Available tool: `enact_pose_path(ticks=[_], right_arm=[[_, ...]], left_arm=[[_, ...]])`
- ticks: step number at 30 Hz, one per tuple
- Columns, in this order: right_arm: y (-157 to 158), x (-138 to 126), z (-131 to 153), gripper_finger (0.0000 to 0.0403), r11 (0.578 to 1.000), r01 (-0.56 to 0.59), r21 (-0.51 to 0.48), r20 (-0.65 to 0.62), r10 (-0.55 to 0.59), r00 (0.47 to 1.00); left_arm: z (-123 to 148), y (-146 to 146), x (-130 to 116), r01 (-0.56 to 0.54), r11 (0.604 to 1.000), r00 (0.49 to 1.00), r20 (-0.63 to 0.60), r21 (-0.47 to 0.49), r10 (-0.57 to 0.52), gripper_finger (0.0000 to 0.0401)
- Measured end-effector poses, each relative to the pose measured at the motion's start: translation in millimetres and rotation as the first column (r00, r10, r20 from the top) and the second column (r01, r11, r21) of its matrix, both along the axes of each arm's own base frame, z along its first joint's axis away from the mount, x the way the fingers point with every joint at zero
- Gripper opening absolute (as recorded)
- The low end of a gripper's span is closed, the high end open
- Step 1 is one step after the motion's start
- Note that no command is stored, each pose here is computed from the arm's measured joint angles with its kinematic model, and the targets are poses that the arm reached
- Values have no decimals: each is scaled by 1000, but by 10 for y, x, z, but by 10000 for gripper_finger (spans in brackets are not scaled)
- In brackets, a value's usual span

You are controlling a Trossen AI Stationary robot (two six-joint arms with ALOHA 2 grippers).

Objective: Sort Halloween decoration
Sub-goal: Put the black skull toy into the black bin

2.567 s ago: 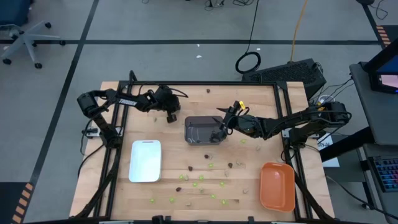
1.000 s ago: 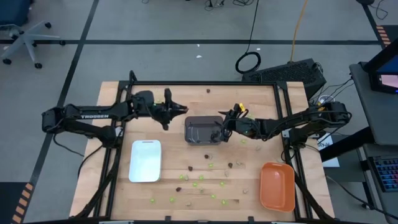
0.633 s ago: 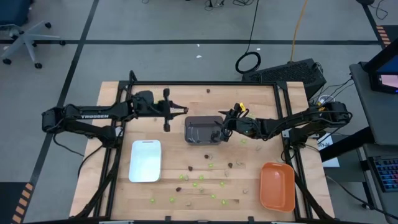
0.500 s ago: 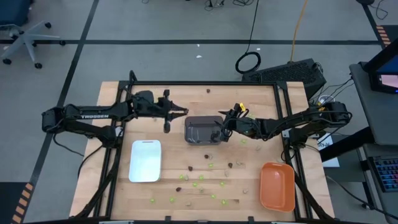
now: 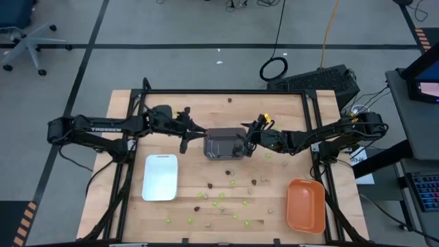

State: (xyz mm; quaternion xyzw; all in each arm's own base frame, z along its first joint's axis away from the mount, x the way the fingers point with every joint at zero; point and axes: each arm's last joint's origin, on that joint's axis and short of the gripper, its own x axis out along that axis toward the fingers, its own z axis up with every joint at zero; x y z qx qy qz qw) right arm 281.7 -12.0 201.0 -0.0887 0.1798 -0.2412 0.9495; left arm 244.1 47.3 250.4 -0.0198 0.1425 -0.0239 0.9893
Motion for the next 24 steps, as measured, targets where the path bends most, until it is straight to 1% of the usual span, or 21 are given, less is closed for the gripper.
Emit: enact_pose_path(ticks=[3, 7, 9, 13, 17, 24], right_arm=[[12, 1, -1, 214, 1000, -6, 2, 0, 6, 1000], [28, 2, -2, 214, 1000, -16, -4, -5, 16, 1000], [29, 0, -6, 214, 1000, -19, -16, -16, 19, 1000], [27, -19, -10, 214, 1000, -16, -24, -42, 15, 999], [25, -95, 83, 214, 1000, -13, -21, -41, 12, 999], [21, -284, 307, 214, 1000, -14, -28, -23, 14, 1000]], left_arm=[[-46, -40, 40, 51, 993, 999, -13, 110, -50, 61], [-108, -91, 117, 114, 961, 993, -18, 252, -113, 61], [-150, -101, 173, 126, 947, 992, -13, 297, -128, 61], [-264, -85, 292, 81, 959, 997, -34, 271, -74, 61], [-281, -26, 440, 17, 980, 997, -78, 199, -1, 61], [-258, 29, 752, 33, 989, 969, -246, 147, 4, 61]])
